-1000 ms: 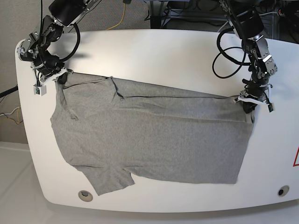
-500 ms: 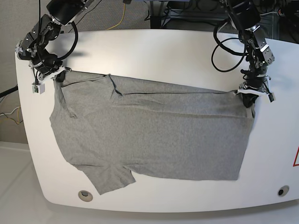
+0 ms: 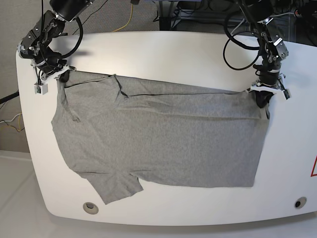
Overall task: Fold the T-shirt properly
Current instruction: 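Pull the shoulder edge toward the robot with both grippers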
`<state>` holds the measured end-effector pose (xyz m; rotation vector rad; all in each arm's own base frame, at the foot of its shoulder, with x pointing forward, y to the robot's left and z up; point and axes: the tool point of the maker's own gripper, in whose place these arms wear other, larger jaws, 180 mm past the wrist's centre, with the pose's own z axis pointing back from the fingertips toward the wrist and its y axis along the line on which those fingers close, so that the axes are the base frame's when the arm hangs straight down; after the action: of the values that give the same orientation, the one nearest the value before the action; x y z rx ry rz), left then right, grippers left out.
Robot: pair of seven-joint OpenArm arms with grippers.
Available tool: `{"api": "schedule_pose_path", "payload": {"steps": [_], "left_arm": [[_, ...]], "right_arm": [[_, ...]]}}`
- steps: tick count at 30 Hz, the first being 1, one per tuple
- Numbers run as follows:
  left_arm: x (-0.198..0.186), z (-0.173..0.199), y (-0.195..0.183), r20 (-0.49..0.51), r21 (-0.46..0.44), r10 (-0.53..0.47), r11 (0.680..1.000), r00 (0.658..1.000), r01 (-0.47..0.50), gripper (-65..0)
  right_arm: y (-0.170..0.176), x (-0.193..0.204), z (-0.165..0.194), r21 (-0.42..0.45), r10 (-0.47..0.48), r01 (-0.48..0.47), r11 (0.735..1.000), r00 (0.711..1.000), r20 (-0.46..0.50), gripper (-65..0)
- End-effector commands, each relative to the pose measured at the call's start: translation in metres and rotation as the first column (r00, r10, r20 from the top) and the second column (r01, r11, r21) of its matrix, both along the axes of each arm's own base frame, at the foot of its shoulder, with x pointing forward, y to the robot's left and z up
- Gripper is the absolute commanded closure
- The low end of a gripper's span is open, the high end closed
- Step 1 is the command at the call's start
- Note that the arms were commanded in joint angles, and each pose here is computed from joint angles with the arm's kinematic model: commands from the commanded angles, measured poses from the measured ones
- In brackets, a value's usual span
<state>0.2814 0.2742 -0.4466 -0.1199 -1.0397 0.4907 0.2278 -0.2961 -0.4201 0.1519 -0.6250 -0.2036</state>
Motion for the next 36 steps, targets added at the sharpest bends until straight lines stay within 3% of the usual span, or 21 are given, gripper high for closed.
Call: {"api": "schedule_pose_path", "payload": {"steps": [1, 6, 27, 36], "left_arm": [[-0.075, -0.064, -0.024, -0.387, -0.024, -0.053, 0.999, 0.921, 0.047, -1.0], [-0.082, -0.051, -0.027, -0.371, 0.002, -0.055, 0.998, 0.927, 0.06, -1.0], [-0.124, -0.06, -0.026, -0.471, -0.01, -0.074, 0.997, 0.879, 0.078, -1.0], [-0.136, -0.061, -0.015, -0.494, 0.011, -0.067, 0.996, 0.867, 0.083, -0.9]], "right_arm": [[-0.007, 0.001, 0.007, -0.026, 0.007, -0.006, 1.0, 1.0, 0.008, 0.0], [-0.008, 0.002, 0.007, -0.028, 0.004, -0.004, 1.0, 1.0, 0.018, 0.0], [-0.021, -0.004, 0.011, -0.065, 0.004, -0.002, 0.998, 1.0, 0.028, 0.0], [-0.015, -0.008, 0.003, -0.11, 0.065, -0.064, 0.992, 0.998, 0.007, 0.0]]}}
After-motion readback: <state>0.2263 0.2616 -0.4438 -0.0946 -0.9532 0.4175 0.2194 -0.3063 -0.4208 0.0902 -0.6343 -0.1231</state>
